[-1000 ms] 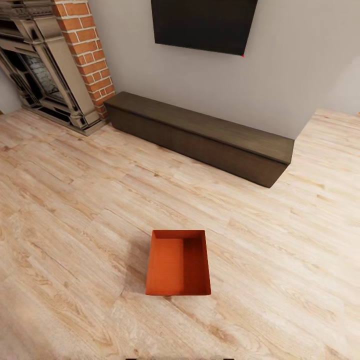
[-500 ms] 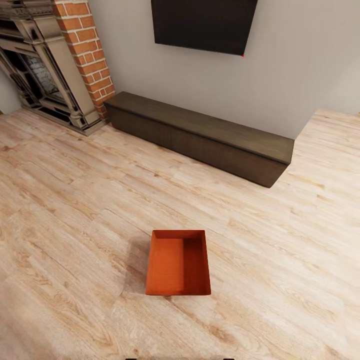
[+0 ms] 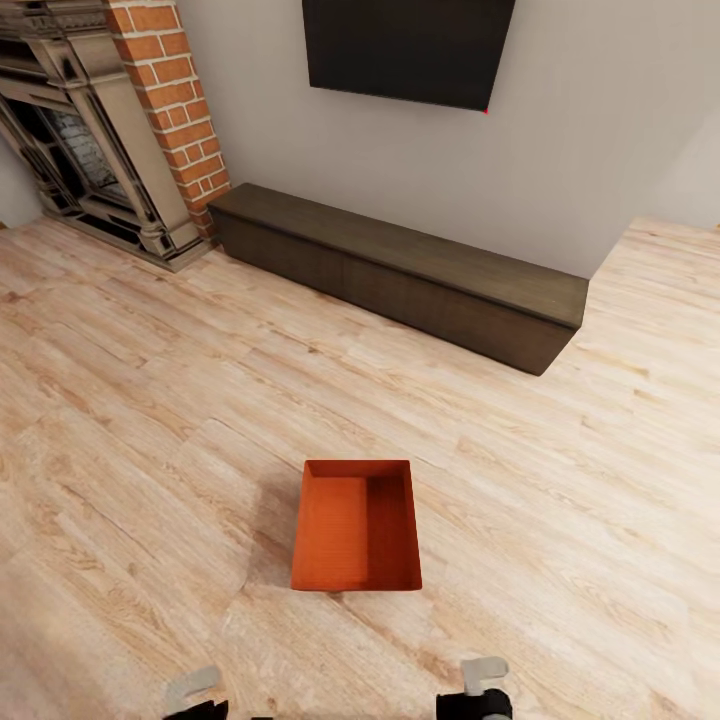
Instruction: Move the two storage containers from the living room to the garage. In the garage, place one container on the floor and stack the other container on top of it (either order is fine).
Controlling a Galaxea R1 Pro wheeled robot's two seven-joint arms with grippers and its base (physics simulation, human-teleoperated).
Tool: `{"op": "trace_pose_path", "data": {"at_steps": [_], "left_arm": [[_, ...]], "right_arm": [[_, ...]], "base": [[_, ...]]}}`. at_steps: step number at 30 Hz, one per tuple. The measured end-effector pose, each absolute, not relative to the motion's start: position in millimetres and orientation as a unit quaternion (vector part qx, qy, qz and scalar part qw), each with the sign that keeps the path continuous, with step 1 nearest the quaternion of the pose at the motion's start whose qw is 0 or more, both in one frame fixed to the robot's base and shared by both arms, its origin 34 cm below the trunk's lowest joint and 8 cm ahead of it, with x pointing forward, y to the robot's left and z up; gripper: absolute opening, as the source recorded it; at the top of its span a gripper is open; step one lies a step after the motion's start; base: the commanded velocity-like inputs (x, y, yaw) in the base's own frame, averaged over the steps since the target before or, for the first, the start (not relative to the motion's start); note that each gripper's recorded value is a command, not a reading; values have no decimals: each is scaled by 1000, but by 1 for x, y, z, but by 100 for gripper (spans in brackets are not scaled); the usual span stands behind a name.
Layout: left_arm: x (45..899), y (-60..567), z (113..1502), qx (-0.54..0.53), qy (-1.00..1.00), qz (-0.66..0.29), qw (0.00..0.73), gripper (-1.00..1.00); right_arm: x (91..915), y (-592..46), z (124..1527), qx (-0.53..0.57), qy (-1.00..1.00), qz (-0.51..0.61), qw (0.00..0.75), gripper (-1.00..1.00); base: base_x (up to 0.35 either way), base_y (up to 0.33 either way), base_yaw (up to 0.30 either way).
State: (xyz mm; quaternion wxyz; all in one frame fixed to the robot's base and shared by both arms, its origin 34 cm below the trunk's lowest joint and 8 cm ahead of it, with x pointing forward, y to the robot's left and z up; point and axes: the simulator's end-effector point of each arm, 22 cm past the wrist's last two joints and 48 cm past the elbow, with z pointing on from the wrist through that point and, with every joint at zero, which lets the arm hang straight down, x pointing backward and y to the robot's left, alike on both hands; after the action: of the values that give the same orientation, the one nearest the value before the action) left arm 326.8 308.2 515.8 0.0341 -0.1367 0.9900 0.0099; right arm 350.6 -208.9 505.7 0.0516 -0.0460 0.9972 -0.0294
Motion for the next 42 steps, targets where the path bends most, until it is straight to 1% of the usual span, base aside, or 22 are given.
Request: {"op": "trace_pose_path", "data": {"at_steps": [3, 4, 5, 7, 8, 10, 11, 14, 17, 20, 27, 33, 39, 42], "left_arm": [[333, 305, 520, -132, 991, 6, 4, 100], [346, 303, 522, -129, 992, 5, -6, 100], [379, 300, 523, -128, 992, 2, 3, 100], [458, 285, 526, -130, 991, -12, 33, 100], [493, 273, 529, -130, 990, -21, 47, 100], [512, 254, 529, -130, 990, -33, 48, 100], [545, 231, 532, -118, 990, -40, 72, 100], [577, 232, 537, -73, 987, -17, 139, 100], [603, 235, 546, -54, 979, -3, 195, 100], [608, 237, 548, -56, 977, 8, 203, 100], [611, 260, 553, -73, 972, 66, 211, 100], [613, 263, 549, -76, 972, 70, 213, 100], [635, 262, 554, -79, 966, 65, 236, 100], [638, 245, 551, -77, 967, 53, 237, 100]], "right_arm": [[412, -194, 508, -44, 995, -21, 83, 100], [448, -186, 510, -45, 994, -15, 97, 100], [502, -179, 516, -48, 992, -11, 121, 100], [561, -175, 528, -50, 988, -7, 147, 100], [579, -175, 533, -47, 986, -6, 157, 100], [592, -175, 537, -40, 986, -5, 164, 100], [605, -170, 542, -17, 983, 5, 183, 100], [617, -164, 547, 0, 975, 14, 221, 100], [612, -164, 545, 0, 974, 16, 226, 100], [610, -162, 544, -1, 974, 17, 225, 100], [609, -163, 543, -1, 975, 16, 223, 100], [609, -160, 539, -1, 975, 18, 223, 100], [612, -160, 532, -2, 974, 17, 226, 100], [612, -160, 528, -3, 974, 17, 226, 100]], "base": [[0, 0, 0], [0, 0, 0], [0, 0, 0], [0, 0, 0], [0, 0, 0], [0, 0, 0], [0, 0, 0], [0, 0, 0], [0, 0, 0], [0, 0, 0], [0, 0, 0], [0, 0, 0], [0, 0, 0], [0, 0, 0]]}}
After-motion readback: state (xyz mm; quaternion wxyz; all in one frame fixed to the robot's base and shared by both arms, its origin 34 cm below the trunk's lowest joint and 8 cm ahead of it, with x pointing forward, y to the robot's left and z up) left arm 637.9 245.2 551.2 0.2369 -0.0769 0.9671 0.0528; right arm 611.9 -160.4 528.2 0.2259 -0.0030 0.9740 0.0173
